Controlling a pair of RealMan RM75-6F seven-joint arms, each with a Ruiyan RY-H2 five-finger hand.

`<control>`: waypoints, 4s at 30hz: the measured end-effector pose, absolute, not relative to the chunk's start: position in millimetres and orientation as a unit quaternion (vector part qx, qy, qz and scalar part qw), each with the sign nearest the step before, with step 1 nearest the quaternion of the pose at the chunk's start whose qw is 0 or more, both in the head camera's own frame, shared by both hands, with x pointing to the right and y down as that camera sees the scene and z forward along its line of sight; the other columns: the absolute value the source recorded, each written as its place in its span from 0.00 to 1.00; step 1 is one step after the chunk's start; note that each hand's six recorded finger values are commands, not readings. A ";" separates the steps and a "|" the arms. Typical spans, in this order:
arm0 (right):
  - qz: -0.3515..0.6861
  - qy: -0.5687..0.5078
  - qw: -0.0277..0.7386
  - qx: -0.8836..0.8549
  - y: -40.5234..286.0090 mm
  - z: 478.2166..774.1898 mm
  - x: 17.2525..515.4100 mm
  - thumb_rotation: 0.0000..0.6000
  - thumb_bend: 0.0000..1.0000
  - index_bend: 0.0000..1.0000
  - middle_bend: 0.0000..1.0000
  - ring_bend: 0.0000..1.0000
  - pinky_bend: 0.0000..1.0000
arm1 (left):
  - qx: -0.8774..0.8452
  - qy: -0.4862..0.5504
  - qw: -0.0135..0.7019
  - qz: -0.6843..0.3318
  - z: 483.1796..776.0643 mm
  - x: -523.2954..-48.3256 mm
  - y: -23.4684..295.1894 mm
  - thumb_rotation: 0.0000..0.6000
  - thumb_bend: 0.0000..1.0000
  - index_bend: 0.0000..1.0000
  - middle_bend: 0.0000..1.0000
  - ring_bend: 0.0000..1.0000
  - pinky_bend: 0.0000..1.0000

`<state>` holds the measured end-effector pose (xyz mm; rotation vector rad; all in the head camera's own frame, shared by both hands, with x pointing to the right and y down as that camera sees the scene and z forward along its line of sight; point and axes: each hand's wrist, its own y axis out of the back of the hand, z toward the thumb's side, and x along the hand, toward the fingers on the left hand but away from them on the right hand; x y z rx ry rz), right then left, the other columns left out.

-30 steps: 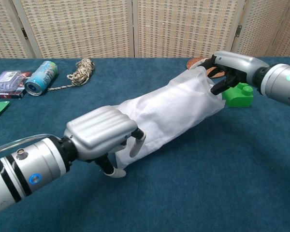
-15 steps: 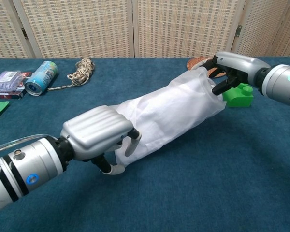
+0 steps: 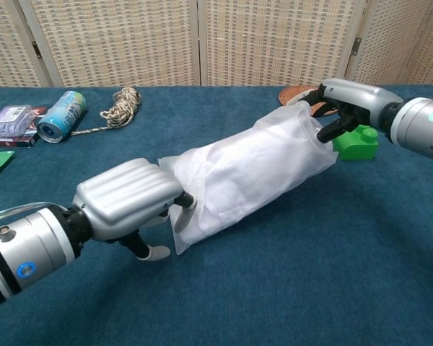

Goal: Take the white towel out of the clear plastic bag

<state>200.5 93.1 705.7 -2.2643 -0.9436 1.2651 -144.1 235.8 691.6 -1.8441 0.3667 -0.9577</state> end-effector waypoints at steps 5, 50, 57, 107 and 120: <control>0.450 -0.336 0.189 -0.805 92.9 705.6 200.8 1.00 0.62 0.74 0.14 0.00 0.15 | -0.762 0.153 0.494 -0.391 692.0 -139.6 236.0 1.00 0.22 0.57 1.00 1.00 1.00; 0.455 -0.336 0.182 -0.804 94.6 708.7 206.1 1.00 0.62 0.74 0.14 0.00 0.15 | -0.753 0.146 0.511 -0.389 697.9 -126.9 234.6 1.00 0.22 0.63 1.00 1.00 1.00; 0.455 -0.335 0.181 -0.805 95.3 709.3 205.4 1.00 0.62 0.74 0.14 0.00 0.15 | -0.754 0.145 0.513 -0.384 698.0 -122.5 235.7 1.00 0.22 0.68 1.00 1.00 1.00; 0.458 -0.338 0.175 -0.803 96.1 710.7 210.8 1.00 0.62 0.74 0.14 0.00 0.15 | -0.743 0.161 0.527 -0.381 702.9 -112.0 232.9 1.00 0.06 0.59 1.00 1.00 1.00; 0.457 -0.336 0.173 -0.805 97.2 712.6 208.6 1.00 0.62 0.74 0.14 0.00 0.15 | -0.747 0.167 0.518 -0.382 704.7 -112.8 233.8 1.00 0.08 0.62 1.00 1.00 1.00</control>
